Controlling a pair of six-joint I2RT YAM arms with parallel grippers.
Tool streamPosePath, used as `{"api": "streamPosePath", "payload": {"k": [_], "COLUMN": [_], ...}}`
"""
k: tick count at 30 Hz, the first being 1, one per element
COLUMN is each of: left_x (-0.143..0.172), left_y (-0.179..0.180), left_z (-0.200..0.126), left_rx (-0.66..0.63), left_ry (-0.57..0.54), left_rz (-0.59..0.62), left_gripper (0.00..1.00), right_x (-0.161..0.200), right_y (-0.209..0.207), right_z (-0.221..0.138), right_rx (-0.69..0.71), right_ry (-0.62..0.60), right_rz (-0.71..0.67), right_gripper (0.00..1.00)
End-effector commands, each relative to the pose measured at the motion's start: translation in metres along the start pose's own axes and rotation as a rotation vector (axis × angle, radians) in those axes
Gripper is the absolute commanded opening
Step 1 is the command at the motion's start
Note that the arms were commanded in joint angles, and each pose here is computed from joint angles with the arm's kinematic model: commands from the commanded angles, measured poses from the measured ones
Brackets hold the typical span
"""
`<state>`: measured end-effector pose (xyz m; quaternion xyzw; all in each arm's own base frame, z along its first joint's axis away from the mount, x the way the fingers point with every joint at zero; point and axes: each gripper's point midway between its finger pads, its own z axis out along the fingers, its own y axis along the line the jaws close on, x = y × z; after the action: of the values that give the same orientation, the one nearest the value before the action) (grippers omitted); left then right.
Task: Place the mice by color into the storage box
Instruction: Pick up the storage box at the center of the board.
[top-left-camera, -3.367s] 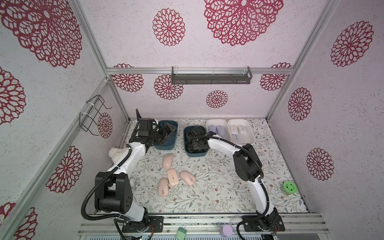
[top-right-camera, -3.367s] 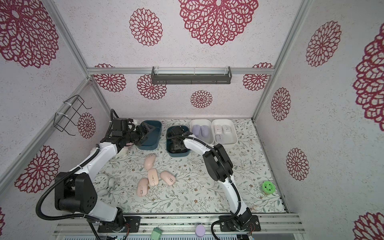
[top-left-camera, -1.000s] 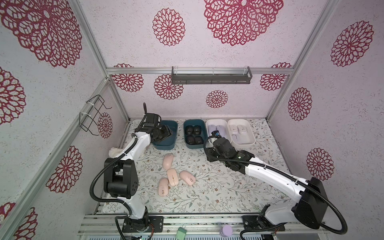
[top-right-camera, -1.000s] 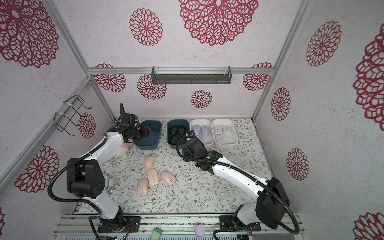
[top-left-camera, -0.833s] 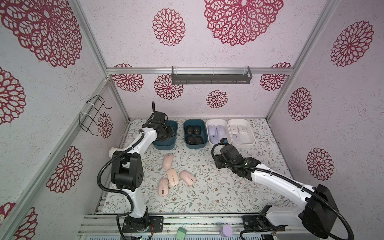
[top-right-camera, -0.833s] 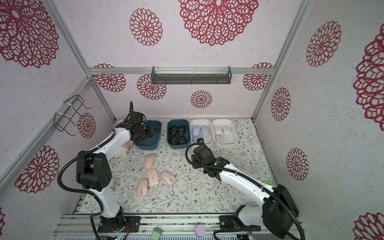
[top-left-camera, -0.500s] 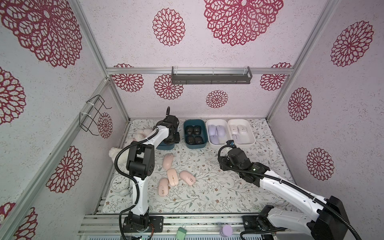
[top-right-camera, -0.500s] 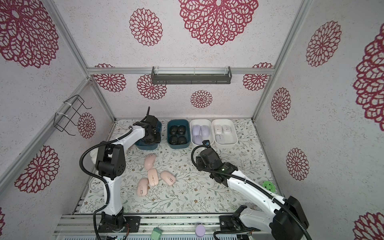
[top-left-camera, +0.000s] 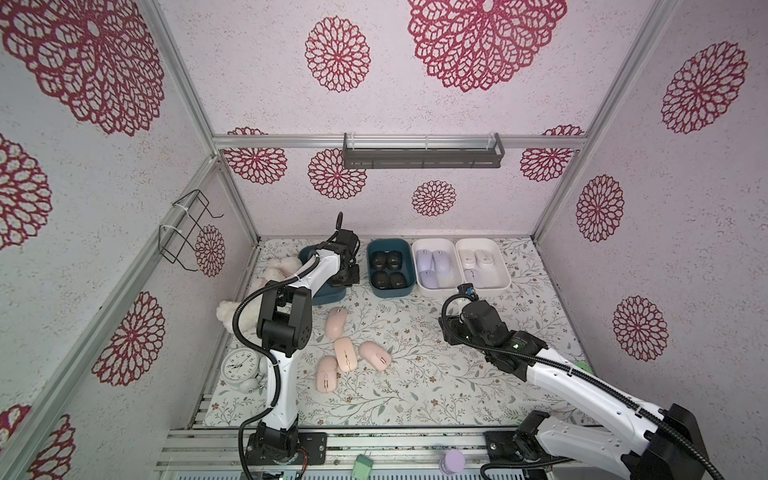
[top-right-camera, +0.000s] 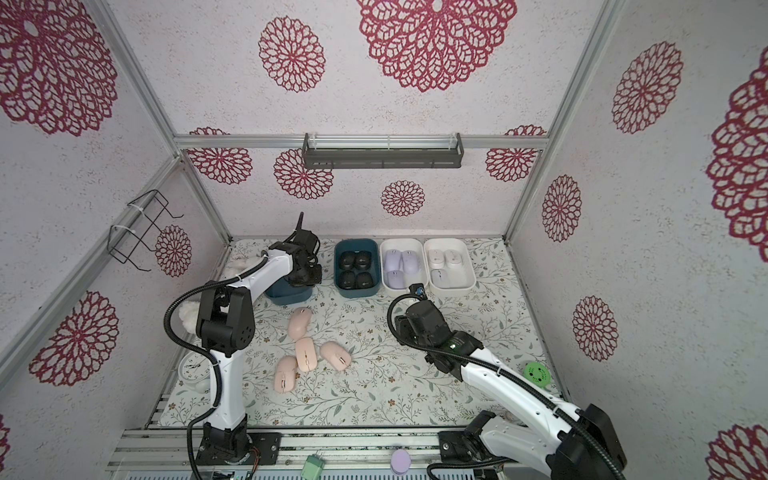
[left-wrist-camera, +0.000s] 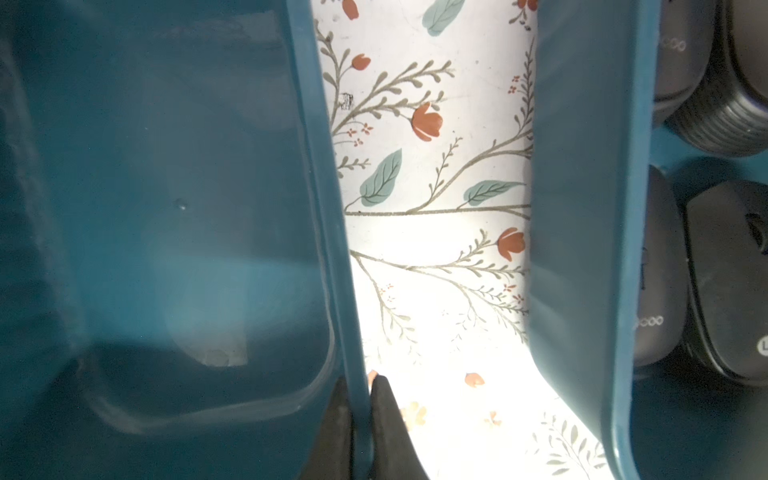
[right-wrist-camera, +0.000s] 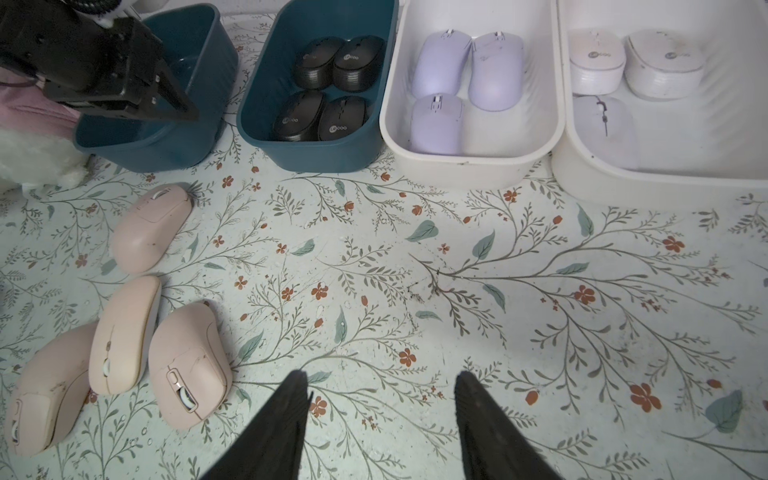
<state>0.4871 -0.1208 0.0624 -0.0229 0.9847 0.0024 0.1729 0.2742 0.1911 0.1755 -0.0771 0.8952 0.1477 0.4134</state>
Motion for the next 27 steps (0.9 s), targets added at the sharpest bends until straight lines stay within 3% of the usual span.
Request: {"api": "streamPosePath", "payload": {"k": [1,9,13,14,17,21,27], "left_x": [-0.008,-0.034,-0.043,-0.047,-0.045,-0.029,0.043], "left_y": [-0.007,-0.035,-0.041,-0.041,-0.047,-0.068,-0.143], "left_z": [-0.019,-0.085,-0.109,-0.134,-0.16,-0.197,-0.233], "left_rx": [0.021,0.006,0.026,0.037,0.057,0.105,0.212], "left_ry": [-0.045,-0.244,-0.308,-0.355,-0.402,-0.438,-0.416], "left_rz": [0.044,0.176,0.157,0.135,0.106,0.094,0.156], "left_gripper": [0.0,0.0,0.0,0.0,0.0,0.0,0.0], "right_x": [-0.018,-0.02,-0.023,-0.023,-0.025,-0.031,-0.043], "right_y": [0.003,0.002,0.001,0.0,-0.001,-0.019,-0.073], "right_z": [-0.006,-0.004,-0.005,-0.004,-0.005,-0.007,-0.02], "right_rx": [-0.01,0.003,0.013,0.018,0.028,0.121,0.287], "right_ry": [-0.05,-0.054,-0.063,-0.063,-0.068,-0.075,-0.13], "right_rz": [0.006,0.012,0.006,0.005,-0.003,0.029,0.157], "right_gripper": [0.59,0.59,0.59,0.59,0.59,0.59,0.6]}}
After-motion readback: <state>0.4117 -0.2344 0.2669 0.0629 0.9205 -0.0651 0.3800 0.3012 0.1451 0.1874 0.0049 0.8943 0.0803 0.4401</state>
